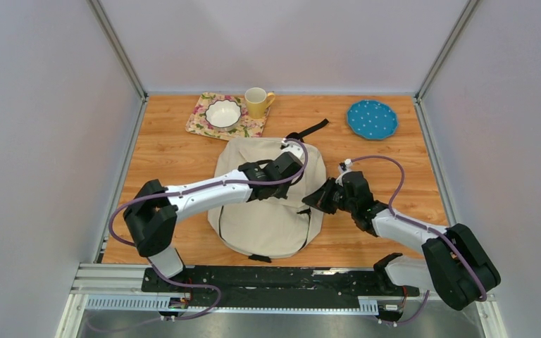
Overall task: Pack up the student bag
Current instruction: Unzip the student bag at the center of the board, then adjust the student bag at the center of the board, then pick up the personal item from the corner of the board.
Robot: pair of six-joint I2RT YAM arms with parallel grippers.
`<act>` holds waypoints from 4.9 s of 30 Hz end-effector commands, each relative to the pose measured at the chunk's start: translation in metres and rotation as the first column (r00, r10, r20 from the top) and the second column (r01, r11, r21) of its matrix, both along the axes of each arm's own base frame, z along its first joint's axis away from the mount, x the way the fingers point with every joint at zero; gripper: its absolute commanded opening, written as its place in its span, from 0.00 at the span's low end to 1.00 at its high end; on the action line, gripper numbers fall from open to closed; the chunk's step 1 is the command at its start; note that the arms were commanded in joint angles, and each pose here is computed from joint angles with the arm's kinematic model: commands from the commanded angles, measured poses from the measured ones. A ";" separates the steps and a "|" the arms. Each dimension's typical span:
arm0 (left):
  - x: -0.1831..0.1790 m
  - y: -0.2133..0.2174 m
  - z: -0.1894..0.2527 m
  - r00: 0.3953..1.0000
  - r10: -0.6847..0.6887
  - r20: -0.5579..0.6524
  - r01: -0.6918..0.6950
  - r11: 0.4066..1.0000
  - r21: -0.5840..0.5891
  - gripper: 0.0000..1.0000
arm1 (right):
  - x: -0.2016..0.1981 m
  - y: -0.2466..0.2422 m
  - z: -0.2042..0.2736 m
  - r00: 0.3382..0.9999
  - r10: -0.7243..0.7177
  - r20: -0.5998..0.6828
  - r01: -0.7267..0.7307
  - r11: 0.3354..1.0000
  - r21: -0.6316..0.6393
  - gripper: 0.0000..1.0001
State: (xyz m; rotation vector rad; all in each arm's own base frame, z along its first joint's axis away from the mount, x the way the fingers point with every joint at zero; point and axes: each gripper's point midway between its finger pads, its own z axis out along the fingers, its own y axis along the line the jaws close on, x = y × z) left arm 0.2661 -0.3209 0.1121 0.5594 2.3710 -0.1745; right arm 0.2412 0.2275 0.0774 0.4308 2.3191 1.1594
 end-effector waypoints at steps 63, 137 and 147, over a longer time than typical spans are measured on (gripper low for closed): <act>-0.077 0.118 -0.065 0.917 -0.019 -0.397 -0.234 0.782 -0.578 0.79 | -0.032 -0.047 -0.015 0.993 -0.071 -0.092 0.061 0.992 -0.114 0.42; -0.056 0.306 -0.031 0.831 0.553 0.055 -0.543 0.830 -0.128 0.83 | 0.100 0.180 0.149 0.891 0.340 0.299 -0.180 0.872 -0.455 0.84; -0.031 0.362 0.013 0.678 0.734 0.033 -0.727 0.677 -0.115 0.84 | 0.001 0.203 0.122 0.836 0.509 0.208 -0.416 0.833 -0.365 0.84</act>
